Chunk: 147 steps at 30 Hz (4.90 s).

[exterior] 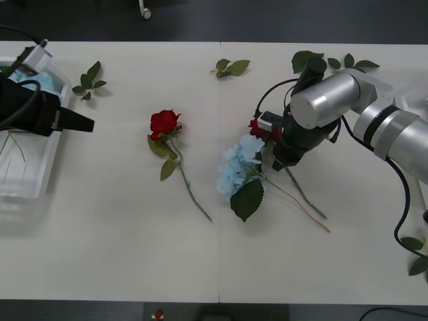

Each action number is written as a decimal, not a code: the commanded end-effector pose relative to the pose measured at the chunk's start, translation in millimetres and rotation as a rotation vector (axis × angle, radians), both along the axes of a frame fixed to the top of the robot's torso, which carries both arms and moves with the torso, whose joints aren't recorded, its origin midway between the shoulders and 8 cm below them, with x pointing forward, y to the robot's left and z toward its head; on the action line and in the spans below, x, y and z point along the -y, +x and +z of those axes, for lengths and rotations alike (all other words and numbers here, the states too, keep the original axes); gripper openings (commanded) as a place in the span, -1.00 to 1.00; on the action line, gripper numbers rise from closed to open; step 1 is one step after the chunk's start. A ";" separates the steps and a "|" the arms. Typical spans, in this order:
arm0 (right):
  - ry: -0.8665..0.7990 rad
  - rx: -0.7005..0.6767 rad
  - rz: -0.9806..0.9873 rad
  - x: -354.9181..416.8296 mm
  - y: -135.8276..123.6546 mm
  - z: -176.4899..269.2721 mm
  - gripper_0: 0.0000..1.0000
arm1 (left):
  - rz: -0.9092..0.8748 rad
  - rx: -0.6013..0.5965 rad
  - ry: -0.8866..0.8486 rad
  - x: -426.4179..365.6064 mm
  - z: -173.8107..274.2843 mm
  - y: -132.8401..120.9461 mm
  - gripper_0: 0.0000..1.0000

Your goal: Put the red flowers into the right box and the blue flowers into the left box

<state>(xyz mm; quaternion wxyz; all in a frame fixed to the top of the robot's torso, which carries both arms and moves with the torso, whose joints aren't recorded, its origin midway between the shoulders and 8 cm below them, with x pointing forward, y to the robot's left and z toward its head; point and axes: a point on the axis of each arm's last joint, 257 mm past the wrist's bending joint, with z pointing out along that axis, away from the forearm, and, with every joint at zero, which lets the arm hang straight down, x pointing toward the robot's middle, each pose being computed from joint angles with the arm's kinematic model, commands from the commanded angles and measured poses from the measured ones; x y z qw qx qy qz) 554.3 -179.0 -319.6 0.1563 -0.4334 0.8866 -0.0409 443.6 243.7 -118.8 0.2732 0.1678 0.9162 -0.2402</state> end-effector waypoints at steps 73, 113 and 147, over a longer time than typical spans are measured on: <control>-0.126 0.343 -0.610 429.3 -2.3 195.8 -1.00 | 0.488 -0.215 0.343 156.8 -205.1 82.5 0.81; -0.189 0.375 -0.639 447.9 5.6 128.2 0.86 | 0.241 -0.068 0.191 138.3 -93.6 99.3 -1.00; 0.664 -0.025 0.192 57.2 -91.0 151.6 0.94 | -0.329 0.111 -0.580 185.1 104.5 38.2 -1.00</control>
